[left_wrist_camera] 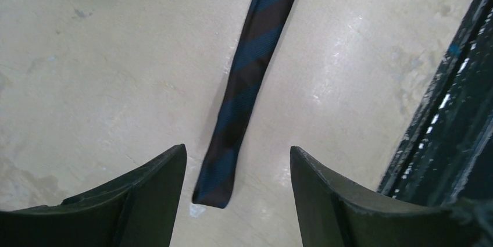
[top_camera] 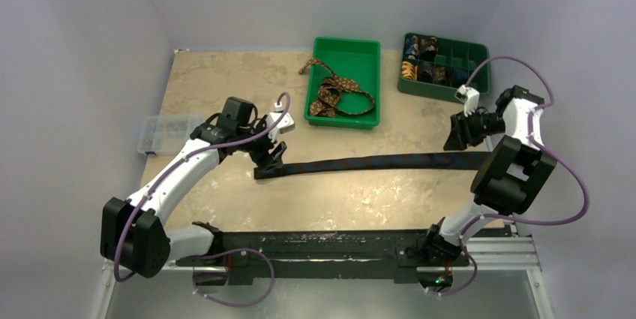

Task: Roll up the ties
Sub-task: Flatten out the tie at the center of the board.

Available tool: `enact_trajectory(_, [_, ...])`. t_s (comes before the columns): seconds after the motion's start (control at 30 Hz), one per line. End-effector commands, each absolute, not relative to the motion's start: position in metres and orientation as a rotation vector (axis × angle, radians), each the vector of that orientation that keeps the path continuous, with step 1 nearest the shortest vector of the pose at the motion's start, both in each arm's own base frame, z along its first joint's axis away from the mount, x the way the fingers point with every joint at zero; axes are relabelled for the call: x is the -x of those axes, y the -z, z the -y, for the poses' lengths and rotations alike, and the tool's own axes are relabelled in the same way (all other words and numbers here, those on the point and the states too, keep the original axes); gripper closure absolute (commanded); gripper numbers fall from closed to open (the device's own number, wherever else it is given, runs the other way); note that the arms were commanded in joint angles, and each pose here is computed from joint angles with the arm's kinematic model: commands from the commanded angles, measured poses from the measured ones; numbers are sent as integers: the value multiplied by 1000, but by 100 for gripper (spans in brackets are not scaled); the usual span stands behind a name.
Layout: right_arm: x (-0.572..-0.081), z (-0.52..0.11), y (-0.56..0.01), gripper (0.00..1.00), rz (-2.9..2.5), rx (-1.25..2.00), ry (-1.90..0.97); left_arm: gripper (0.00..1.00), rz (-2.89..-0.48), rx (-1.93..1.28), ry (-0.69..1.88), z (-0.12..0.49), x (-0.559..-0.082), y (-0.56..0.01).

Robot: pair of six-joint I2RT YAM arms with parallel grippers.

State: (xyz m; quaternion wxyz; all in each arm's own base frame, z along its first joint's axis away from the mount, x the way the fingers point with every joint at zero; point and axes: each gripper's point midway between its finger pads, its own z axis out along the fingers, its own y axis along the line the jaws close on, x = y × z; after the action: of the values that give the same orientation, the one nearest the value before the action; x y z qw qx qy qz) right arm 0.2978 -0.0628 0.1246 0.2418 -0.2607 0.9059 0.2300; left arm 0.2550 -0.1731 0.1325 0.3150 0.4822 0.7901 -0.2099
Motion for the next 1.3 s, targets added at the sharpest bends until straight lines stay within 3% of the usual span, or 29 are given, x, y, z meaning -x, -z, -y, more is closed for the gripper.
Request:
enact_trajectory(0.0, [-281, 94, -104, 54, -2667, 462, -531, 35, -2195, -1035, 722, 182, -235, -141])
enact_trajectory(0.3, [-283, 116, -55, 55, -2818, 202, -432, 35, -2240, -948, 740, 178, -237, -137])
enact_trajectory(0.57, [-282, 129, -28, 55, -2877, 189, -374, 36, -2247, -948, 746, 179, -239, -137])
enact_trajectory(1.27, [-296, 110, -34, 67, -2818, 163, -575, 36, -2265, -951, 771, 181, -237, -132])
